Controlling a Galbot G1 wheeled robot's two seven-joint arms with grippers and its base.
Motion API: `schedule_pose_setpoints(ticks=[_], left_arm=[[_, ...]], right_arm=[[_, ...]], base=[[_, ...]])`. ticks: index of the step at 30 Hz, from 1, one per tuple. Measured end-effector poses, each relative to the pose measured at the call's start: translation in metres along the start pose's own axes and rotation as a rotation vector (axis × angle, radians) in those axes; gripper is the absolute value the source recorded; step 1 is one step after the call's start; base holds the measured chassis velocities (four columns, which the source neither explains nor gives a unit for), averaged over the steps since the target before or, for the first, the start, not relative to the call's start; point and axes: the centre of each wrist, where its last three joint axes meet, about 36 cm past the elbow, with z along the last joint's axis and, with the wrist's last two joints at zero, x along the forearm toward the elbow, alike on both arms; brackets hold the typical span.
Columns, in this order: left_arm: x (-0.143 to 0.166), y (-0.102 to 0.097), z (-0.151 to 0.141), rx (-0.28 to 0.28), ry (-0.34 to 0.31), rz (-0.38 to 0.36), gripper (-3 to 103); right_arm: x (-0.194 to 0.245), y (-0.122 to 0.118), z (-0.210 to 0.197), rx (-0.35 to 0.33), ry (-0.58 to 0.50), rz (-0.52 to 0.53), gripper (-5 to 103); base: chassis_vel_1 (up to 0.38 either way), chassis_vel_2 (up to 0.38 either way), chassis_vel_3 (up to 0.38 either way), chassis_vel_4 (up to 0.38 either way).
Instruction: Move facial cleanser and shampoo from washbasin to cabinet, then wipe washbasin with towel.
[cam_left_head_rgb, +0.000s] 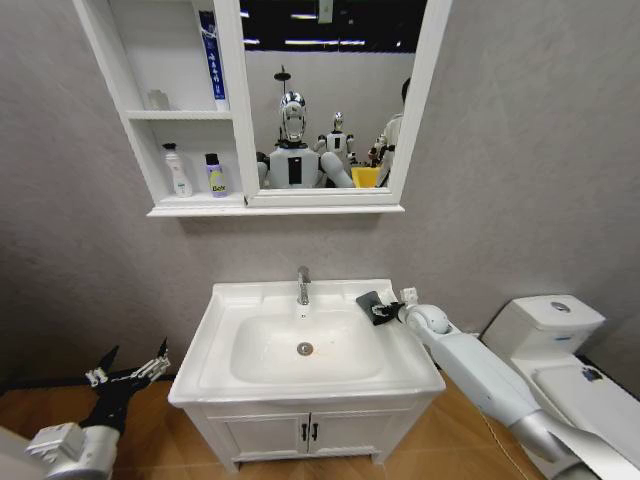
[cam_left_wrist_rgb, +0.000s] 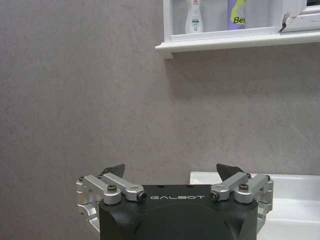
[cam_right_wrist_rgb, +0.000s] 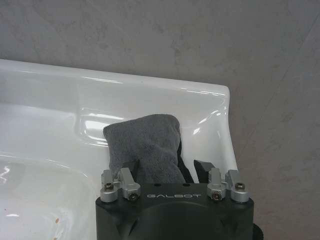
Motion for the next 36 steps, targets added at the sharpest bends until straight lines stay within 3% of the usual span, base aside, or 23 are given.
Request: schedule_pose_setpoints(ticks=[4,7,8,10,12,13,16,29,36], left_arm=[[0.000,0.000,0.000,0.000,0.000,0.000,100],[0.000,0.000,0.000,0.000,0.000,0.000,100],[0.000,0.000,0.000,0.000,0.000,0.000,100],[0.000,0.000,0.000,0.000,0.000,0.000,100],[0.000,0.000,0.000,0.000,0.000,0.000,100],[0.000,0.000,0.000,0.000,0.000,0.000,100],[0.000,0.000,0.000,0.000,0.000,0.000,100],[0.000,0.000,0.000,0.000,0.000,0.000,100],[0.000,0.000,0.000,0.000,0.000,0.000,100]], right_arm=[[0.000,-0.001,0.000,0.000,0.000,0.002,46],[0.001,-0.002,-0.001,-0.002,-0.002,0.003,41],[0.001,-0.003,-0.001,-0.005,-0.003,0.004,30],[0.001,-0.004,0.000,-0.007,-0.003,0.005,30],[0.002,-0.006,0.001,-0.011,-0.004,0.008,19],[0.002,-0.006,0.001,-0.011,-0.004,0.008,19],[0.004,-0.010,0.004,-0.022,-0.011,0.010,1],[0.019,-0.014,-0.003,-0.018,-0.093,0.003,1],[0.056,0.021,-0.025,0.006,-0.174,-0.061,1]], base=[[0.000,0.000,0.000,0.000],[0.000,0.000,0.000,0.000],[0.000,0.000,0.000,0.000],[0.000,0.000,0.000,0.000],[0.000,0.000,0.000,0.000],[0.000,0.000,0.000,0.000],[0.000,0.000,0.000,0.000],[0.000,0.000,0.000,0.000],[0.000,0.000,0.000,0.000]])
